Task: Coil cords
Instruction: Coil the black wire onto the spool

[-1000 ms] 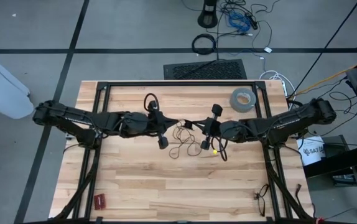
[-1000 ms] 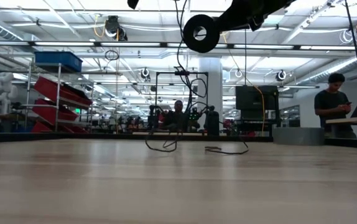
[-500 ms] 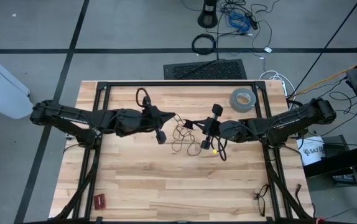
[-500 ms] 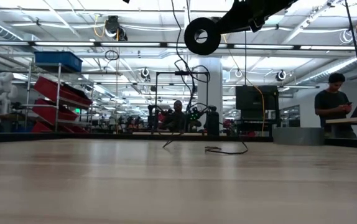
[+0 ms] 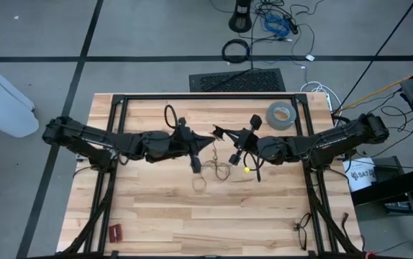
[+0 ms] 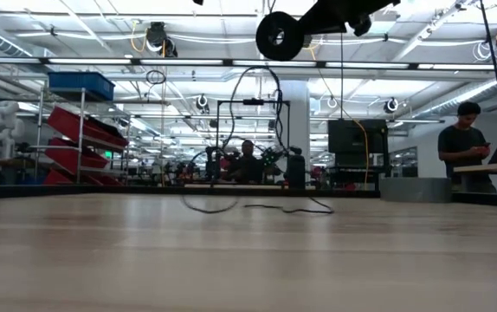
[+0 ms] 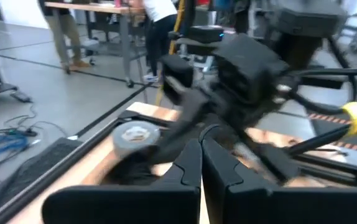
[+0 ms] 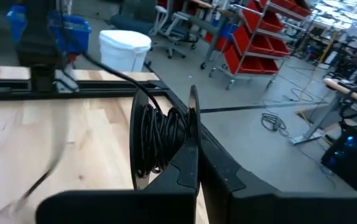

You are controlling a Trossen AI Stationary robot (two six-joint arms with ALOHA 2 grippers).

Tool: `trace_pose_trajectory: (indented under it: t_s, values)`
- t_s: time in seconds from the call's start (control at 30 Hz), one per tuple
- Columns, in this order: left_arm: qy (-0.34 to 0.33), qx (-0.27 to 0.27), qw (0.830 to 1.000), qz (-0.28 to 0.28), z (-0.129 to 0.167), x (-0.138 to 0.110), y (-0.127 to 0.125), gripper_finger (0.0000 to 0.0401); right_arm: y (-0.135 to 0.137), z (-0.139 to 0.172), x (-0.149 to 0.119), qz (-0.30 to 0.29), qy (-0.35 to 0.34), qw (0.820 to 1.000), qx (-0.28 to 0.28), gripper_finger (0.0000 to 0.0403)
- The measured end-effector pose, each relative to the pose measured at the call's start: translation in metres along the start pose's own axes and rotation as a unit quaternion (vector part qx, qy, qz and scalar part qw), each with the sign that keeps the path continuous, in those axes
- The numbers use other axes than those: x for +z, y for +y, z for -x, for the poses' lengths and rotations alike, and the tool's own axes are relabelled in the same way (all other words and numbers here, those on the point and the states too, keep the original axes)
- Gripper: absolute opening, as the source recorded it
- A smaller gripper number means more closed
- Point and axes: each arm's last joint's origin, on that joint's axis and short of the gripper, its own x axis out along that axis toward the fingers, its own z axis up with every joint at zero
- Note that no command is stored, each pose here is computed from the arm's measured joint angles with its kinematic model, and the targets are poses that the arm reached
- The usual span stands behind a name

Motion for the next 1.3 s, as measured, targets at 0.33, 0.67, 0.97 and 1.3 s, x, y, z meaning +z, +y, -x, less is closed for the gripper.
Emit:
trace_pose_trajectory:
  t_s: [0.33,0.67,0.97,1.3]
  values:
    - [-0.002,-0.037,0.999,0.010,-0.026,-0.027,-0.022,0.0000,-0.003,-0.002,0.006,-0.001,-0.024,1.000,-0.007,0.0000]
    - [0.038,-0.024,0.999,-0.010,-0.048,-0.060,-0.029,0.0000,-0.004,-0.002,0.008,-0.006,-0.033,0.999,-0.004,0.0000]
    - [-0.008,0.032,0.999,-0.035,-0.049,-0.053,-0.027,0.0000,-0.002,-0.002,0.008,-0.015,-0.035,0.999,0.021,0.0000]
    - [0.043,0.024,0.997,-0.058,-0.048,-0.063,-0.027,0.0015,-0.001,-0.001,0.008,-0.014,-0.035,0.999,0.023,0.0000]
